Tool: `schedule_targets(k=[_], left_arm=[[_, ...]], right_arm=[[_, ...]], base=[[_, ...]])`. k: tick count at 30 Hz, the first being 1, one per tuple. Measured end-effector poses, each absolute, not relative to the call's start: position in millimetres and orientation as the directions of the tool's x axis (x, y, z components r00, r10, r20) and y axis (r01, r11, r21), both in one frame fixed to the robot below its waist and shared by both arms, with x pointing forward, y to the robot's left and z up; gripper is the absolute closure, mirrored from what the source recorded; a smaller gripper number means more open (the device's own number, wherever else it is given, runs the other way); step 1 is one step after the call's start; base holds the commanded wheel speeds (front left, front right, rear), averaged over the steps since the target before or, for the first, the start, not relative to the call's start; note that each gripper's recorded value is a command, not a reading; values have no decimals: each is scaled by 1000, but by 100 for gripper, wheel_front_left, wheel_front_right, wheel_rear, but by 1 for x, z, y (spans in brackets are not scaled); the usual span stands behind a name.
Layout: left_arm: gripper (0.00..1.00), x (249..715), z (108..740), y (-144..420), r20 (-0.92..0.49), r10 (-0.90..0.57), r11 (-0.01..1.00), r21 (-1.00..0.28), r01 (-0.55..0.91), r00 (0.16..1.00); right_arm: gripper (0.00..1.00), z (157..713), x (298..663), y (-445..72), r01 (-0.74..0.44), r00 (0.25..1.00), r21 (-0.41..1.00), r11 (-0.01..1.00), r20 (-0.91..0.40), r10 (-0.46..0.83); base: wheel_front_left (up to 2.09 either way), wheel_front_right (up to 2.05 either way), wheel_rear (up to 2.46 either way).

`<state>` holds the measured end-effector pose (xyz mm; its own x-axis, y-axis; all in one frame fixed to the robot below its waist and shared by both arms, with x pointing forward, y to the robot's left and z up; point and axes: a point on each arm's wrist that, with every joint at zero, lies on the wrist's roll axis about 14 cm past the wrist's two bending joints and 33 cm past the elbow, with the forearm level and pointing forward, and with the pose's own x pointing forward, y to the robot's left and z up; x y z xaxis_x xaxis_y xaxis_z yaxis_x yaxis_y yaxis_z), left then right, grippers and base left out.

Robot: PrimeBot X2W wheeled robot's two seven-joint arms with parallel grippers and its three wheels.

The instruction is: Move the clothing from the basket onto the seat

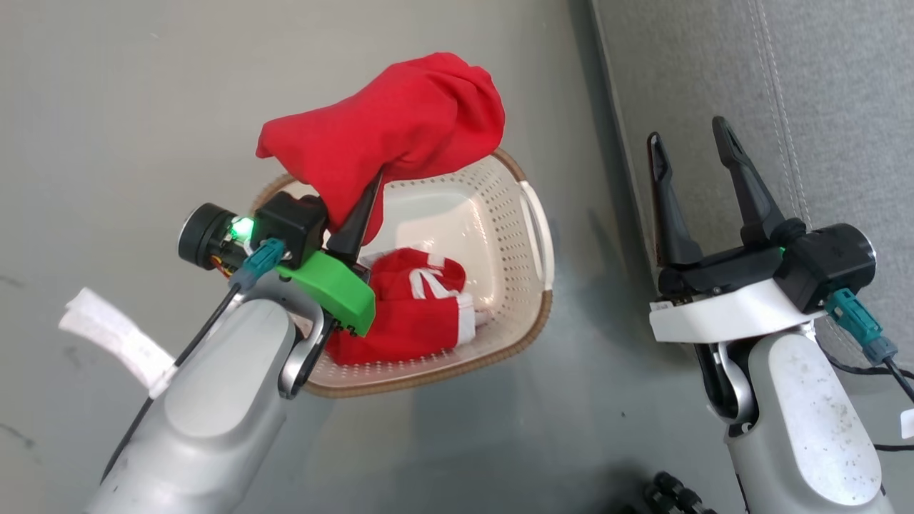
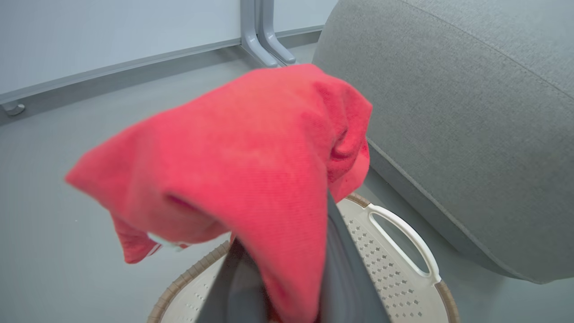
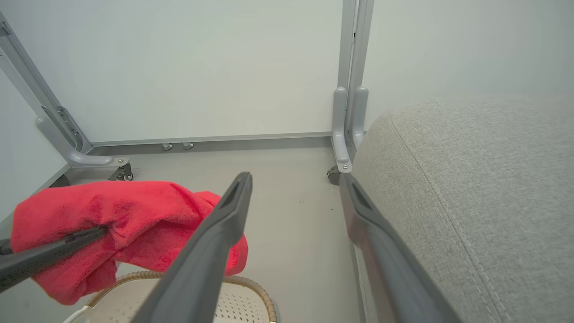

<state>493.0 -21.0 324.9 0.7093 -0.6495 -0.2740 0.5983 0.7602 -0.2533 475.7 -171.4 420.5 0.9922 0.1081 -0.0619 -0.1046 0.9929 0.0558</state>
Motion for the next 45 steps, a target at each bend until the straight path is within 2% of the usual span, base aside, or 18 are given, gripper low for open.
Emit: schedule_targets(k=[6, 11, 23, 33, 45], left_arm=[[100, 501, 395, 15, -119, -561, 820, -216, 530, 820], [100, 501, 451, 39, 11, -497, 853, -179, 491, 868], [100, 469, 569, 67, 301, -419, 869, -143, 474, 857], [100, 421, 605, 68, 381, -416, 861, -127, 493, 826], [100, 376, 605, 75, 371, -403, 870, -129, 476, 836]], right_arm=[[0, 440, 471, -155, -143, 989, 66, 987, -27, 145], [0, 456, 465, -144, -172, 985, 75, 982, -6, 173], [0, 490, 437, -119, -240, 971, 85, 967, 31, 239], [0, 510, 403, -112, -263, 964, 95, 960, 48, 260], [0, 528, 369, -112, -266, 963, 98, 959, 75, 260]], base=[[0, 0, 0], [0, 0, 0], [0, 0, 0], [0, 0, 0], [0, 0, 0]])
